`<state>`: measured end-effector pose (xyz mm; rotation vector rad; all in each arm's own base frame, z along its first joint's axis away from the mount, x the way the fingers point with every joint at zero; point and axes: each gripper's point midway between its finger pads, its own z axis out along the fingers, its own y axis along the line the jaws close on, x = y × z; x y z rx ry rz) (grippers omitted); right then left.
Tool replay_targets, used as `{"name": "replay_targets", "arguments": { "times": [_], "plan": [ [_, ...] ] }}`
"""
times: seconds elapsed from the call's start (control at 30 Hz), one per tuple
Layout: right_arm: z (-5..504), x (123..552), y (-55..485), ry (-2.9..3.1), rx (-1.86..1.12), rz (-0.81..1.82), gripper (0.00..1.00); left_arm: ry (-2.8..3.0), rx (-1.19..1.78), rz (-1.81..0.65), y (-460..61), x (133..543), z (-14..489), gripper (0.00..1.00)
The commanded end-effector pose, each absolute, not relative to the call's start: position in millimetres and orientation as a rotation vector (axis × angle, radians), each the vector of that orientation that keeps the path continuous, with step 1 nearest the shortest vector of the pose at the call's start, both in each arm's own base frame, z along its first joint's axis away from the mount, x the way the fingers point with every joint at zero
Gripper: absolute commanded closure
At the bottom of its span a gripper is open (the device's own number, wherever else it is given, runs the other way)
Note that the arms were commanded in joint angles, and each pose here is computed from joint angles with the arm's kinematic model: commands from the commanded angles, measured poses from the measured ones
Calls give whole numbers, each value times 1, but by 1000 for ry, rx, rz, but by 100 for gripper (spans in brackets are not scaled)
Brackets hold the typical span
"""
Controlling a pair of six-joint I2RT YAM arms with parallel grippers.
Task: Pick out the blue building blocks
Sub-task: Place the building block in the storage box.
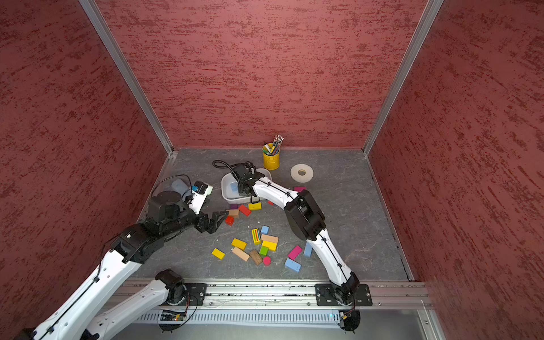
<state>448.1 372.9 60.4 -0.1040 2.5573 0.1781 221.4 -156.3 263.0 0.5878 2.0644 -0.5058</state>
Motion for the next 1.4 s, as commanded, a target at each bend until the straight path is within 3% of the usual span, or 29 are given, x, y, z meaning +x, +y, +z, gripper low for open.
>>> {"name": "replay_targets", "arguments": {
  "times": [0.0, 0.37, 0.7, 0.97, 1.37],
  "plan": [
    [67, 449, 382, 2549, -116, 209, 34, 2045, 595, -497, -155, 222, 265, 0],
    [73, 448, 386, 2551, -118, 238, 20, 2043, 593, -498, -155, 221, 265, 0],
    [136, 451, 378, 2450, -87, 269, 13, 2040, 590, -496, -154, 221, 266, 0],
    [173, 443, 354, 2379, -50, 237, 11, 2038, 591, -498, -154, 221, 266, 0],
    [177, 417, 302, 2373, 22, 167, 4, 2036, 592, -501, -155, 221, 267, 0]
  ]
}}
